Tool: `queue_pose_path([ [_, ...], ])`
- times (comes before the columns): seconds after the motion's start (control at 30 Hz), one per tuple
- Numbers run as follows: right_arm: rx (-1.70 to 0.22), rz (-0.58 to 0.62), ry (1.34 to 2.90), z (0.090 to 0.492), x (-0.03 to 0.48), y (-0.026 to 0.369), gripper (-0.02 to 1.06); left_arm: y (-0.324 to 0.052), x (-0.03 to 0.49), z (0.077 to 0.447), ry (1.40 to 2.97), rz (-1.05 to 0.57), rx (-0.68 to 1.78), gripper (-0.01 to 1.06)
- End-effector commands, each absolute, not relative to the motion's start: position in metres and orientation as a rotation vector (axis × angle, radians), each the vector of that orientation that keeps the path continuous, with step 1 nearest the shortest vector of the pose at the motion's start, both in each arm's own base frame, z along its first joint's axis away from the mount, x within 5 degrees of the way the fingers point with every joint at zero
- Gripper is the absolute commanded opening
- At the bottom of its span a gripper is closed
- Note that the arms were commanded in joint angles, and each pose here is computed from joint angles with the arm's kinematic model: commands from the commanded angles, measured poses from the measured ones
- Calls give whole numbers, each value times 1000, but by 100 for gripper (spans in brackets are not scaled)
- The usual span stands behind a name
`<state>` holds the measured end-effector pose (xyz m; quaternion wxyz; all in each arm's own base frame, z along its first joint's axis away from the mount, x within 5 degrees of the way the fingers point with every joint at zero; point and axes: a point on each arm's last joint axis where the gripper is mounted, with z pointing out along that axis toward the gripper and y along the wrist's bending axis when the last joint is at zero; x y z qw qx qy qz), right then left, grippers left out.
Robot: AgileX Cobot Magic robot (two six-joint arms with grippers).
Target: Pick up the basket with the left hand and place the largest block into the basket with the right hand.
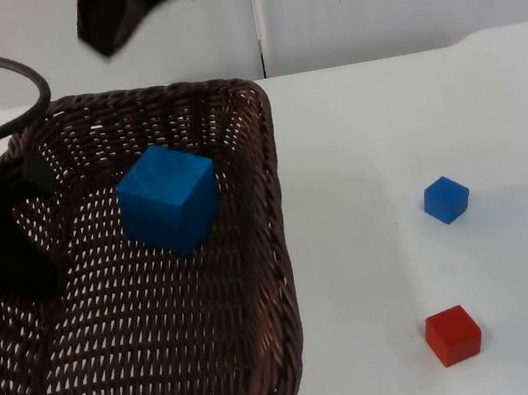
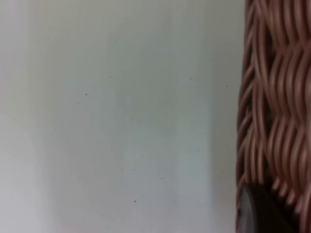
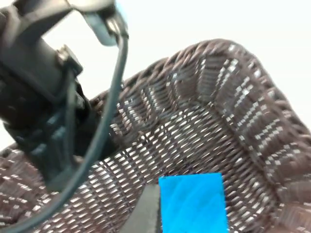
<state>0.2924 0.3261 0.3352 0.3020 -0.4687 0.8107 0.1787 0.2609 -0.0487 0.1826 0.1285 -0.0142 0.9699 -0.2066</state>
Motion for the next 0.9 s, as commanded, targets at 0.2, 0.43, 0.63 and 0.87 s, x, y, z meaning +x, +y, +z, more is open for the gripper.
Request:
queue_pose_path([
  [0.2, -1211, 477, 2057, 412, 254, 282, 84, -50, 260, 186, 2802, -624, -71, 0],
  [0.43, -1216, 480, 2026, 442, 231, 258, 84, -49, 260, 186, 2803, -622, -69, 0],
  [0.63, -1212, 486, 1993, 463, 212, 239, 84, -50, 259, 186, 2812, -624, -61, 0],
  [0.87, -1222, 522, 1947, 483, 190, 222, 84, -51, 261, 186, 2796, -653, -59, 0],
])
